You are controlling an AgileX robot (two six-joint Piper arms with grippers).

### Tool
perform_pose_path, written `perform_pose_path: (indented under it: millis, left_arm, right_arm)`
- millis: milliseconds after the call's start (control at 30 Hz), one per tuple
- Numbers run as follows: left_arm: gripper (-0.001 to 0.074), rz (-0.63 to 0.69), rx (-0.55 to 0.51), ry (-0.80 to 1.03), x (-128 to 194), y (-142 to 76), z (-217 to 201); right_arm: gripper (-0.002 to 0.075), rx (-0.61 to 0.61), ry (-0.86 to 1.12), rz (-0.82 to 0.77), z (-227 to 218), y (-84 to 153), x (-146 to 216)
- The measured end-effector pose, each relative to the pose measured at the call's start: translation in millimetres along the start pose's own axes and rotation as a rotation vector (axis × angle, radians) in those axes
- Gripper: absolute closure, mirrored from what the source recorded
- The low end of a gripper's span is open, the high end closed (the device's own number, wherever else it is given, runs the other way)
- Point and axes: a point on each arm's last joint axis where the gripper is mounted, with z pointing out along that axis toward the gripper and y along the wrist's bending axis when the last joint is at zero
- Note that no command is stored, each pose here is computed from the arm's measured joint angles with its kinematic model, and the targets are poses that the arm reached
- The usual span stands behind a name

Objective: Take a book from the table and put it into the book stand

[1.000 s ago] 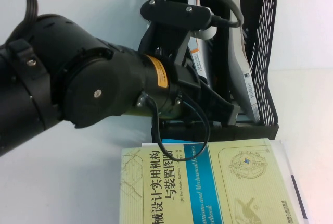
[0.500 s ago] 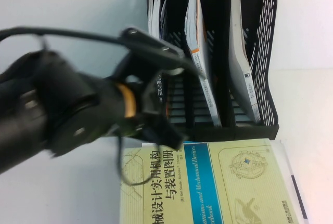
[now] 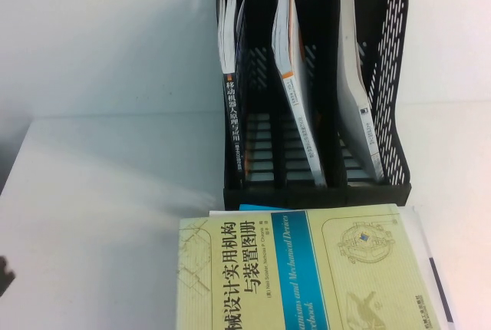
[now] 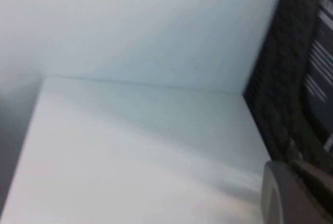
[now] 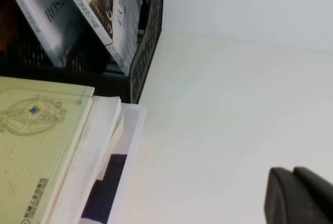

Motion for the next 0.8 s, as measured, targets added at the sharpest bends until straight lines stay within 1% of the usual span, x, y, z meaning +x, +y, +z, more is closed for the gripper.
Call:
perform_pose_path:
  millis: [67, 167, 267, 333, 433, 533, 633, 733, 800]
  left_arm:
    - [0.0737, -0.078, -0.055, -0.063, 20, 15, -17]
    - [0.0737, -0.172, -0.128, -0.12, 59, 34, -31]
    - [0.0737, -0.239, -0.168, -0.194, 95, 47, -38]
    - [0.0737, -0.283, -0.19, -0.223, 109, 52, -39]
    - [0.0737, -0.33, -0.236, -0.204, 115, 55, -40]
    - [0.0737, -0.335, -0.248, -0.187, 116, 56, -39]
    - [0.0737, -0.296, -0.26, -0.173, 117, 57, -39]
    - [0.0737, -0.232, -0.285, -0.127, 121, 58, -40]
    - [0.0737, -0.178, -0.28, -0.093, 123, 58, -40]
  right_arm:
    - [0.0723, 0.0, 0.0, 0.0, 0, 0, 0]
    - [0.0724, 0.0, 0.0, 0.0, 0, 0, 0]
    - [0.0725, 0.0, 0.0, 0.0, 0, 0, 0]
    - [0.0725, 0.0, 0.0, 0.0, 0, 0, 0]
    - [0.0725, 0.0, 0.0, 0.0, 0, 0, 0]
    - [0.0726, 0.0, 0.0, 0.0, 0, 0, 0]
    - [0.0726, 0.0, 0.0, 0.0, 0, 0, 0]
    - [0.0726, 0.0, 0.0, 0.0, 0, 0, 0]
    - [0.0726, 0.0, 0.0, 0.0, 0, 0, 0]
